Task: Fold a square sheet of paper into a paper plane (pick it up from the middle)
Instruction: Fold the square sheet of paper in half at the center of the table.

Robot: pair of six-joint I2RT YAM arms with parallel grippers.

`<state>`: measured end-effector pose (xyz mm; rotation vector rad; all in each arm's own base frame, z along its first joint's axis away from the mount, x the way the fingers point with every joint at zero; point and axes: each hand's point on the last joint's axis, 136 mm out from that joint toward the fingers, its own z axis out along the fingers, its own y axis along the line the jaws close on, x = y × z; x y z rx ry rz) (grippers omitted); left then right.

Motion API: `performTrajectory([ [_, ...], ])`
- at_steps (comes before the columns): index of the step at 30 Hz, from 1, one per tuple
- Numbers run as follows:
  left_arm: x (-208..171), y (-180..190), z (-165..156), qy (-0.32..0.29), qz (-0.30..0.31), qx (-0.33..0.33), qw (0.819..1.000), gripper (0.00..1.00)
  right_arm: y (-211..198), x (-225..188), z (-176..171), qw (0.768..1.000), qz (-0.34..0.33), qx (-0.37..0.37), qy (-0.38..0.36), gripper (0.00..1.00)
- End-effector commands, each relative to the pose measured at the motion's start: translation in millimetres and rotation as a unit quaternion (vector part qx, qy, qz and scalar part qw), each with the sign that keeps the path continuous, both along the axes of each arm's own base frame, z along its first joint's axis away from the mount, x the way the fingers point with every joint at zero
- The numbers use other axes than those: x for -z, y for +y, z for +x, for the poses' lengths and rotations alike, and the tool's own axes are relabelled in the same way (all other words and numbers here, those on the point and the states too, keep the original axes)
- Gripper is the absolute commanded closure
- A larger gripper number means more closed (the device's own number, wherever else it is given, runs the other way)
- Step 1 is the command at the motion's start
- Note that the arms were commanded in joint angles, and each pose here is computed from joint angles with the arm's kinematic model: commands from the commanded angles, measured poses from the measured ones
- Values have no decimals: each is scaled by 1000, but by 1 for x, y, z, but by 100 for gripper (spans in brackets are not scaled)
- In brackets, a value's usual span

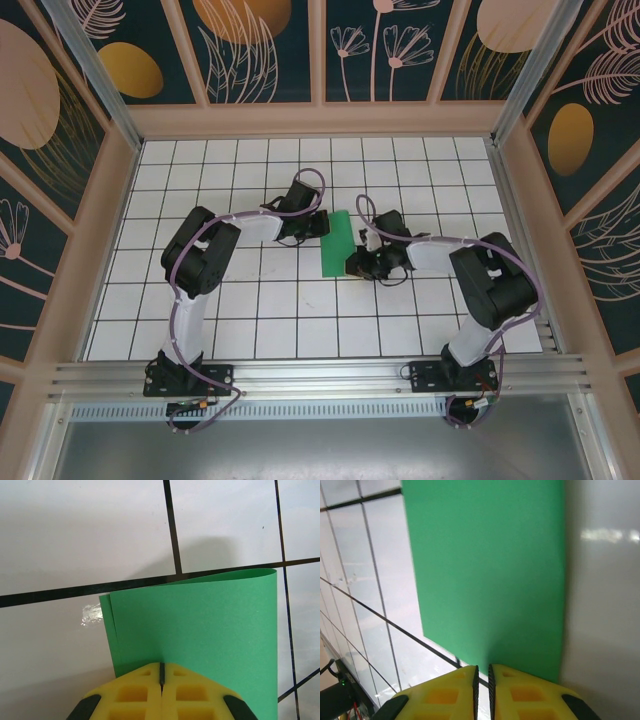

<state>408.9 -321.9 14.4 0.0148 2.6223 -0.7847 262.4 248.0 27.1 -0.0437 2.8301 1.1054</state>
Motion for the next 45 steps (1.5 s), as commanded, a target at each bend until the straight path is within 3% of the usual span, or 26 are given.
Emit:
performTrajectory([
  [1,59,45,-22,63,102,-26,992,97,10,-46,29,998,30,7,-56,82],
  [8,58,43,-22,63,100,-22,993,97,6,-52,92,993,23,49,-101,83],
  [17,62,42,-24,69,101,-16,992,97,22,-22,134,995,25,42,-88,84],
  [28,64,49,-26,68,122,-14,990,97,-14,29,133,994,-19,98,-38,84],
  [36,63,49,-24,66,124,-15,990,97,1,-27,156,991,23,89,-92,84],
  [45,64,49,-25,68,124,-12,990,97,1,2,168,993,3,98,-70,84],
])
